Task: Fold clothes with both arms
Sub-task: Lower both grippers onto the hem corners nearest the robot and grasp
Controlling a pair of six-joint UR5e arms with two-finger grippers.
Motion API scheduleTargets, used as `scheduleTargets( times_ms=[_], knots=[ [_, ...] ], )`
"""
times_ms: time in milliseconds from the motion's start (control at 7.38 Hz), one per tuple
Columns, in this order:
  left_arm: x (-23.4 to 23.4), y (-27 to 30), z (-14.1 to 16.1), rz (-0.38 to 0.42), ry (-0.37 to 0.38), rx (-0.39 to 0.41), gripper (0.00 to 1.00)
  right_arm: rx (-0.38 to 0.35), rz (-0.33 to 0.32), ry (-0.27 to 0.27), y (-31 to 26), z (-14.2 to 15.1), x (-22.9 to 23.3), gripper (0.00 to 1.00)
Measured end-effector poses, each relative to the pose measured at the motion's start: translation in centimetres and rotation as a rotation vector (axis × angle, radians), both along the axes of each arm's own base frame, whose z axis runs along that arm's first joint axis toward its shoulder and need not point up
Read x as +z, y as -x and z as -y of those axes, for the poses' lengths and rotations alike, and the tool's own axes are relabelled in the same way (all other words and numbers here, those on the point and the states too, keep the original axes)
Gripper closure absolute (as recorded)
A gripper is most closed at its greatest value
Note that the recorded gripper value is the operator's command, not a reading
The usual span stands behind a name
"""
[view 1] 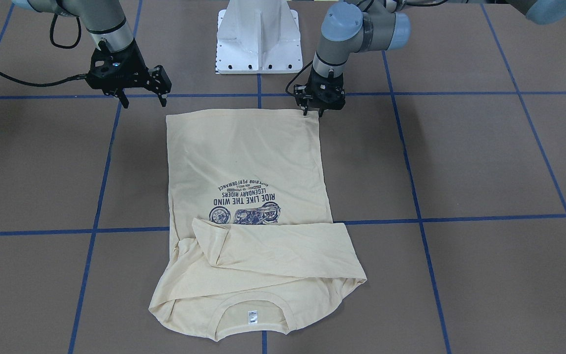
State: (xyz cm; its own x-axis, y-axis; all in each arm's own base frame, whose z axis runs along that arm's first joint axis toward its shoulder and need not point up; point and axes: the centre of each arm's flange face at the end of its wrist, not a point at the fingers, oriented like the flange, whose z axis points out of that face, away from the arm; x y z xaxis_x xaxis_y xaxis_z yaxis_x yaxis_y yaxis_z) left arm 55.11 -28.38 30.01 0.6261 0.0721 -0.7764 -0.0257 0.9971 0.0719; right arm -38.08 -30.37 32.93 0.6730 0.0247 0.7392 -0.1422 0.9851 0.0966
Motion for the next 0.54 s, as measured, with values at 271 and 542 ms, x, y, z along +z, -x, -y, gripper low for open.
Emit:
scheduleTargets(
  times_ms=[271,542],
  knots=[
    [-0.3,0.2,0.0,-0.007,-0.001,-0.002,1.00,0.000,0.000,0.000,0.0,0.0,0.0,0.00],
    [-1.3,0.9,0.0,-0.028,-0.007,-0.005,1.00,0.003,-0.011,-0.010,0.6,-0.3,0.3,0.00]
  ],
)
